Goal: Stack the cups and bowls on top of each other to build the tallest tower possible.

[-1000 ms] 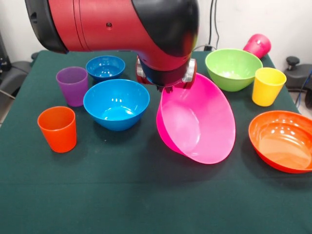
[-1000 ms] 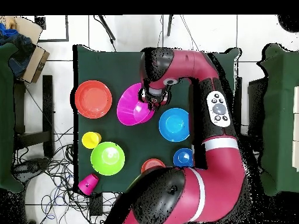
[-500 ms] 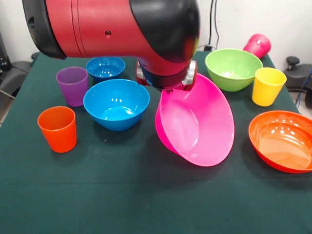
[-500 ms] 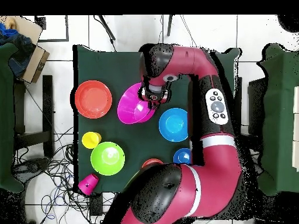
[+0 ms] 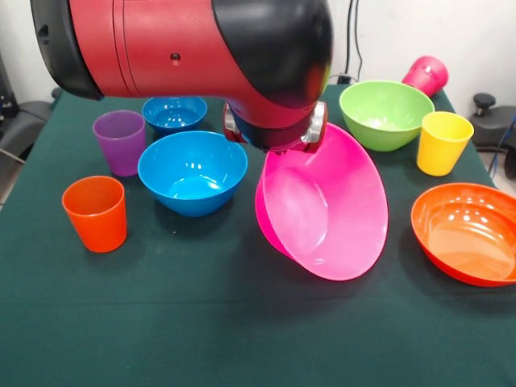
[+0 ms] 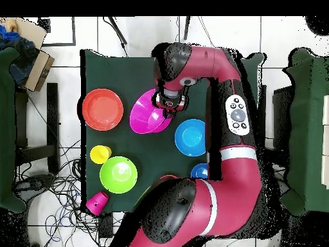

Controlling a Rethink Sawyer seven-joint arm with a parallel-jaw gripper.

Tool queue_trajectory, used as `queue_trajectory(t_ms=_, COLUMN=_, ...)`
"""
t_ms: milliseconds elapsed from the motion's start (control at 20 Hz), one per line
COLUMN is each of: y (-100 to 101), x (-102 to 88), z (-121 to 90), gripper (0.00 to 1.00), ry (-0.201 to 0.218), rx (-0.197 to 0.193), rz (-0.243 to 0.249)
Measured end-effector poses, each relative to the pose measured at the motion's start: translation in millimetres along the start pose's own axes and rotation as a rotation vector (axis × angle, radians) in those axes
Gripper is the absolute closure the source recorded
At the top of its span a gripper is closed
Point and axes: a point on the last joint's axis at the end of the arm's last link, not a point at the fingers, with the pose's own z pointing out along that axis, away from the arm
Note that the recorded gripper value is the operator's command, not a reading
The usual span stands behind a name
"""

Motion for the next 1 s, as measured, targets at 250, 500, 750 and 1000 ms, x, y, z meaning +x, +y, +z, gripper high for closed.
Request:
queue_trajectory(t_ms=250, y=0.5, x=-1.9, z=-3.2, gripper=1.0, ry=-0.006, rx=-0.001, rz=0.003)
queue_trajectory(t_ms=500, y=0.7, x=-2.2, z=-2.9, gripper=1.0, ry=-0.006, rx=-0.001, rz=0.003)
queue_trajectory(t_ms=750, y=0.9, x=-2.6, z=-1.7, gripper=1.0, ry=-0.004, rx=-0.002, rz=0.002)
queue_trajectory(t_ms=1000, y=0.9, x=-2.6, z=-1.7, gripper=1.0, ry=-0.004, rx=-0.002, rz=0.002)
